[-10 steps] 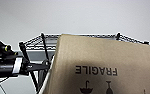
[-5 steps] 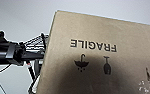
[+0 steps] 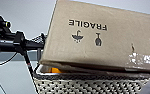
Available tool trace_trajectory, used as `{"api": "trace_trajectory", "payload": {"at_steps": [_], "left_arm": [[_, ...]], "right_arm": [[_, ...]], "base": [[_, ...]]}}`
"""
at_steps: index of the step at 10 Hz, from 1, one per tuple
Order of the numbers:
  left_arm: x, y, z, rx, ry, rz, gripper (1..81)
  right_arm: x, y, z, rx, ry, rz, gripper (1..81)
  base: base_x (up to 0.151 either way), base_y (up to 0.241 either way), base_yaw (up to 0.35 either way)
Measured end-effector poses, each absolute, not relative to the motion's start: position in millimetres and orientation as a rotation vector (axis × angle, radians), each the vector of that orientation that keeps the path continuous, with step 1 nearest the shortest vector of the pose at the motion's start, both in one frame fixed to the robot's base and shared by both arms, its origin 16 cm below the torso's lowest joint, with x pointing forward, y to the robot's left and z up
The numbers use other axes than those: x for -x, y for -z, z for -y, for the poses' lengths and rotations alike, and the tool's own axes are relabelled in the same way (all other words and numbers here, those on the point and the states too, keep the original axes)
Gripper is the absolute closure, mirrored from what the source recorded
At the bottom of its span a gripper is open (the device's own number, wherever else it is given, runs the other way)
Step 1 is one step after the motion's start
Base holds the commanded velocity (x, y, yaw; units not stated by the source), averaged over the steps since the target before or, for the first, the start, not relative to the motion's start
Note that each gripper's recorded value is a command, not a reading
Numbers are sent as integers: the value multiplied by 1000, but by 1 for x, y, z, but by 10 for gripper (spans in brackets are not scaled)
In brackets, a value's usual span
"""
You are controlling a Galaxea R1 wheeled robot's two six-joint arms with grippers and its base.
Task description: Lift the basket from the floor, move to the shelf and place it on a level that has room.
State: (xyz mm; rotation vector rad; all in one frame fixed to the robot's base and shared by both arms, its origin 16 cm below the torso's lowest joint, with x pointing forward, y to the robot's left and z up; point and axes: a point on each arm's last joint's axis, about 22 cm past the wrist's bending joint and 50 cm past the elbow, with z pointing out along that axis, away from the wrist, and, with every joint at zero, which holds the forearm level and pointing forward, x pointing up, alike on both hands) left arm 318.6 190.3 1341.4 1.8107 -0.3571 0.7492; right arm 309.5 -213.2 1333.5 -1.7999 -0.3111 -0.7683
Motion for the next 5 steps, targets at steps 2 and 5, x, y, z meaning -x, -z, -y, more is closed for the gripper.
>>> {"api": "trace_trajectory", "payload": {"at_steps": [2, 5], "left_arm": [[-338, -1349, -189, -1823, -738, 346, 811], [-355, -1358, -181, -1837, -702, 341, 811]], "right_arm": [[-326, -1344, 208, 1800, 752, 310, 811], [-338, -1360, 198, 1810, 739, 346, 811]], "base": [[0, 0, 0], [0, 0, 0]]}}
